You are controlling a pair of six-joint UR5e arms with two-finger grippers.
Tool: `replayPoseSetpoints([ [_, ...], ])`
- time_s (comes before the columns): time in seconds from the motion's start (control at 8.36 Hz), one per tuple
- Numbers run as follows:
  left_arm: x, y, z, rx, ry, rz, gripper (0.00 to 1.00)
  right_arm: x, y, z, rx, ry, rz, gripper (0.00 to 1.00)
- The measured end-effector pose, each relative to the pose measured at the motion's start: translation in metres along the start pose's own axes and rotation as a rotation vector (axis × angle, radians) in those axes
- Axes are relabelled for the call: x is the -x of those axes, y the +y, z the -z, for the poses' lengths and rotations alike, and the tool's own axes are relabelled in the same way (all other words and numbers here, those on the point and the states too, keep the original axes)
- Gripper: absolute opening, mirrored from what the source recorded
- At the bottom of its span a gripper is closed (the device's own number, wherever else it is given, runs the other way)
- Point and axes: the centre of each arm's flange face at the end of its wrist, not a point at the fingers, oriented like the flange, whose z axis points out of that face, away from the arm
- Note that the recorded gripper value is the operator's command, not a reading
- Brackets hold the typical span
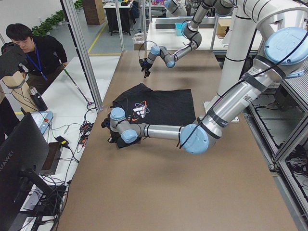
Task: Fold clothes
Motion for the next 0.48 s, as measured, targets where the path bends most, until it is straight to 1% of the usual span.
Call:
replayPoseSetpoints([
  [0.12,0.000,0.002,-0.004,0.008,-0.004,0.005,0.65,0.000,0.000,0.000,0.000,0.000,0.000,0.95],
  [0.24,0.001,0.006,-0.011,0.020,-0.016,0.010,0.61,0.000,0.000,0.000,0.000,0.000,0.000,0.95],
  [0.48,0.001,0.011,-0.022,0.036,-0.031,0.014,0.60,0.000,0.000,0.000,0.000,0.000,0.000,0.95],
])
